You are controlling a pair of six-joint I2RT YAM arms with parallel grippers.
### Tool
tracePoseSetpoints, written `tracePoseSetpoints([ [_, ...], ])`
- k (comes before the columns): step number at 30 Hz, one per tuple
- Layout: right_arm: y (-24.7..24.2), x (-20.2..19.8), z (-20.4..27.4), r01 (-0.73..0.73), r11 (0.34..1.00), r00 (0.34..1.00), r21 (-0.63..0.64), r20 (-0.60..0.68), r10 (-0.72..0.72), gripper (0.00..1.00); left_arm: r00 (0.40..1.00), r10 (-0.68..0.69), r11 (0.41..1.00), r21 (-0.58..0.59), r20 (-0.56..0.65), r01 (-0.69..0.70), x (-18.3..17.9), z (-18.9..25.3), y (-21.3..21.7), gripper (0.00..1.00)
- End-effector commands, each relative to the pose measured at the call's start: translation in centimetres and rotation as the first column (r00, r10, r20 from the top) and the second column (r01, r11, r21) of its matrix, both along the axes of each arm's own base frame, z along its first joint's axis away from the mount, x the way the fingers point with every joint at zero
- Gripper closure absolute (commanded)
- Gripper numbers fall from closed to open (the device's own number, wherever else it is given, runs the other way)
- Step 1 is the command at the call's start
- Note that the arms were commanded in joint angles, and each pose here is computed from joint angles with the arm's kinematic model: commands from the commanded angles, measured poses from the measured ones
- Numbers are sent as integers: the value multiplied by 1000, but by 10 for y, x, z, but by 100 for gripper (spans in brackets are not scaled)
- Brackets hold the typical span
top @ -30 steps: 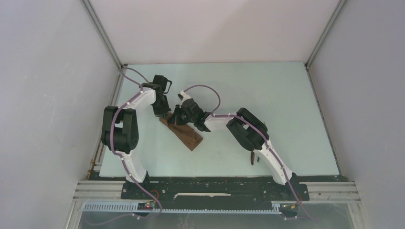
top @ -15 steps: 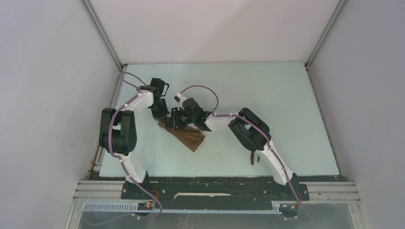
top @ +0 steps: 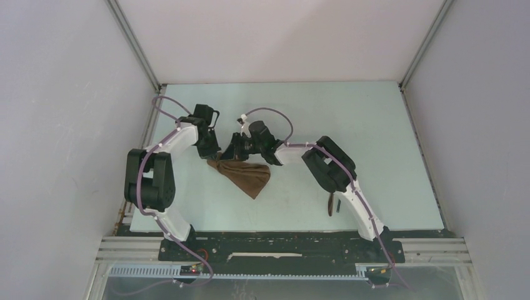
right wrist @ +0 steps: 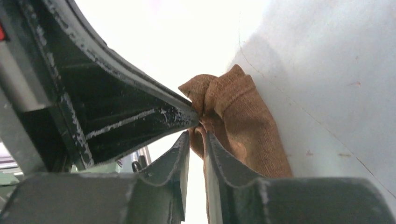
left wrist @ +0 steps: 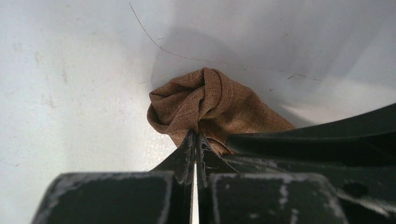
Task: Fold the napkin into a case and place the utensils inside
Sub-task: Grasp the top corner of the smaller rectangle folded napkin from the folded napkin.
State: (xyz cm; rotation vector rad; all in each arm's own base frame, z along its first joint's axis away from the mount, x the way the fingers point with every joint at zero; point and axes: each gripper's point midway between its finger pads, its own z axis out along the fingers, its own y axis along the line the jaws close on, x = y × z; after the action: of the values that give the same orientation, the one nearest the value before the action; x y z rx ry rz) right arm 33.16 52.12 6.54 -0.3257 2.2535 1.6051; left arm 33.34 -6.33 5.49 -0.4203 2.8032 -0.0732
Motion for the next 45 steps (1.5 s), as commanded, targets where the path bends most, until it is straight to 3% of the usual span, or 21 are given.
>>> tracePoseSetpoints([
  [1, 15, 3, 1, -5, 1000, 1000, 31, -26, 6, 77, 997, 11, 999, -37, 73, -8, 9, 18, -5, 100],
  [10, 34, -21, -28, 17, 999, 998, -40, -53, -19, 99, 997, 15, 999, -53, 76, -11, 13, 18, -8, 100],
  [16, 42, -17, -29, 118, 986, 992, -122, 51, -112, 100, 998, 37, 998, -56, 54, -34, 15, 8, -8, 100],
  [23, 28, -12, -54, 162, 970, 986, -181, -18, -168, 100, 998, 38, 990, -136, 44, -31, 28, 7, -18, 100],
  [24, 26, -12, -53, 161, 970, 986, -182, -17, -167, 100, 998, 35, 989, -145, 52, -27, 29, 11, -19, 97],
  [28, 19, -8, -47, 168, 971, 984, -169, -20, -174, 100, 990, 35, 984, -177, 133, -11, 28, 37, -20, 55],
  [32, 15, -4, -43, 178, 971, 983, -158, -16, -182, 100, 970, 106, 974, -217, 220, -57, 20, 60, -7, 47],
  [34, 15, -4, -43, 177, 972, 983, -156, -18, -182, 100, 959, 160, 965, -241, 235, -102, 16, 61, 3, 53],
  [36, 15, -3, -43, 178, 972, 983, -155, -16, -182, 100, 951, 208, 951, -273, 228, -142, 14, 54, 11, 68],
  [38, 15, -4, -44, 178, 972, 983, -156, -16, -182, 100, 952, 239, 933, -317, 189, -171, 14, 42, 15, 95],
  [39, 14, -3, -44, 179, 971, 983, -156, -14, -183, 100, 954, 248, 925, -334, 168, -182, 15, 36, 15, 100],
  [45, 16, -4, -45, 174, 972, 984, -157, -12, -178, 100, 964, 242, 912, -364, 113, -187, 23, 7, 9, 100],
])
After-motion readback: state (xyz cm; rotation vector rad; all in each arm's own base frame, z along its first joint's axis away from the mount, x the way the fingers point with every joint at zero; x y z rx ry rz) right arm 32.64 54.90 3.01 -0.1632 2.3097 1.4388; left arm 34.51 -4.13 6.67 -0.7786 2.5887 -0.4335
